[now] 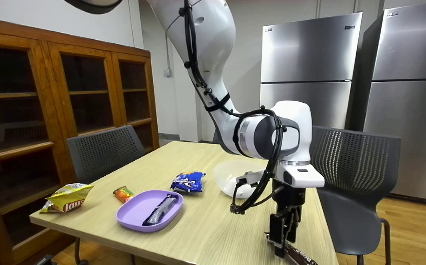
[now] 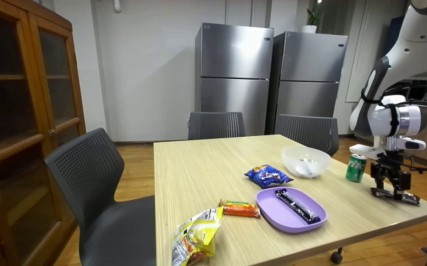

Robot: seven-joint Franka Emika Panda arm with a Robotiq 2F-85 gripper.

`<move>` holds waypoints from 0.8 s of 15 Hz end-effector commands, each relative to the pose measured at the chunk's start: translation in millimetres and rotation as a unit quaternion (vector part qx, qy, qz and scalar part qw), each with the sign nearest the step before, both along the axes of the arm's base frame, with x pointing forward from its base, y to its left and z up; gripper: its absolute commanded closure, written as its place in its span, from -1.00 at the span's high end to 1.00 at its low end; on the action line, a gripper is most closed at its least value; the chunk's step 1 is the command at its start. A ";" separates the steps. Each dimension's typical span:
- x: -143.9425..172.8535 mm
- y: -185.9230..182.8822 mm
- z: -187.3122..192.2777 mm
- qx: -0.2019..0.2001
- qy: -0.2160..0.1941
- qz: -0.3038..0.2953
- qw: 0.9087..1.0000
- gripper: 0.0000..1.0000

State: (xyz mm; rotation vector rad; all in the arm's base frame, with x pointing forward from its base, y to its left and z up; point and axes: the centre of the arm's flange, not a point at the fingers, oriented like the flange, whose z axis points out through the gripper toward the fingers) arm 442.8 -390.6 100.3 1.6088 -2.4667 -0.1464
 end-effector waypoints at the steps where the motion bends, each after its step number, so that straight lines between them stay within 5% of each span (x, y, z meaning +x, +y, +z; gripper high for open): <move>1: 8.8 -9.5 2.2 0.009 -0.001 -0.017 1.000 -0.02; 7: 6.9 -11.0 5.3 0.010 -0.001 -0.015 1.000 -0.94; 12: -8.4 -7.0 26.7 0.013 0.007 0.006 1.000 -0.92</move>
